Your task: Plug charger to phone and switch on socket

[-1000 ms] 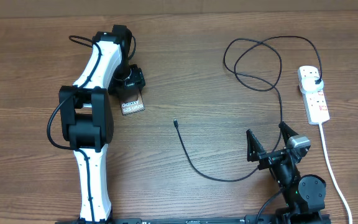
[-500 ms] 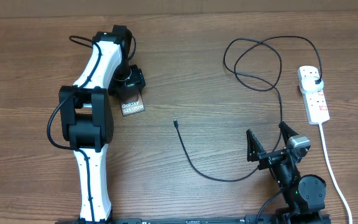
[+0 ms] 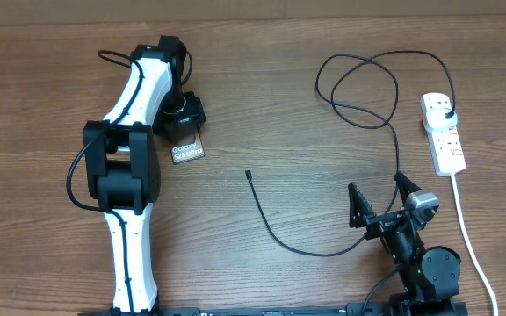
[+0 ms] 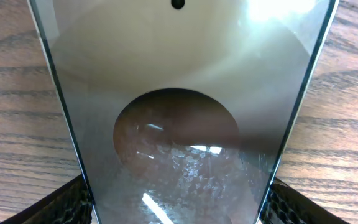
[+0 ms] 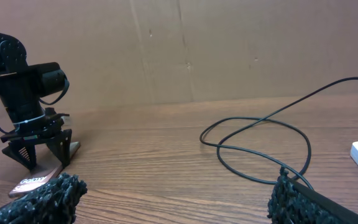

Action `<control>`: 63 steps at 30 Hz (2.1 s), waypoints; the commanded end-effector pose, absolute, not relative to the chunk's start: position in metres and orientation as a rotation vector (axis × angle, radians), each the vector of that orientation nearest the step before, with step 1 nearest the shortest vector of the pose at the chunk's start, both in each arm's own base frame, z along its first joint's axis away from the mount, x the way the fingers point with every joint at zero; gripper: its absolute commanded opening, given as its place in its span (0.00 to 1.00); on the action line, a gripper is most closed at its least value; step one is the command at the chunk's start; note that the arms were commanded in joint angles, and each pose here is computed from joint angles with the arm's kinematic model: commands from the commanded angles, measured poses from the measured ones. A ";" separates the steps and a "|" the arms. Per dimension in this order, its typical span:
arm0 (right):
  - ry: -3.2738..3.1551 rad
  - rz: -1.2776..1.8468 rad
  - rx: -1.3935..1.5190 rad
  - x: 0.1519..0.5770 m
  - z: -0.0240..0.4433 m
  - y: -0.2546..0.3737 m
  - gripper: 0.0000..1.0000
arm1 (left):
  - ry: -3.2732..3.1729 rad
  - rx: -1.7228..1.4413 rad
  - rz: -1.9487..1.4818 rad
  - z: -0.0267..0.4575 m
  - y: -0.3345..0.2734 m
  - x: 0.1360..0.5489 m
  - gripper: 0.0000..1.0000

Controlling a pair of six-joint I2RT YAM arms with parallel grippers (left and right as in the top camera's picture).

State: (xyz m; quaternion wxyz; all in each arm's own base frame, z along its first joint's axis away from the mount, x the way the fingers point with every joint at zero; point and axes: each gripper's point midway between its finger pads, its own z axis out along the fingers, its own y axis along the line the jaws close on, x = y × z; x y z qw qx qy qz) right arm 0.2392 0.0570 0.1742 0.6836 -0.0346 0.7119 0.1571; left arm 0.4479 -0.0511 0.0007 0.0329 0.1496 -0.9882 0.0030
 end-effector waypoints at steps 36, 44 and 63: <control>1.596 0.346 -0.068 0.240 0.172 0.056 1.00 | -2.983 0.371 0.060 -0.030 -0.065 0.438 0.75; 1.596 0.347 -0.067 0.240 0.172 0.056 1.00 | -2.983 0.370 0.059 -0.030 -0.065 0.438 0.75; 1.596 0.347 -0.067 0.240 0.172 0.056 1.00 | -2.971 0.352 0.050 -0.028 -0.064 0.435 0.74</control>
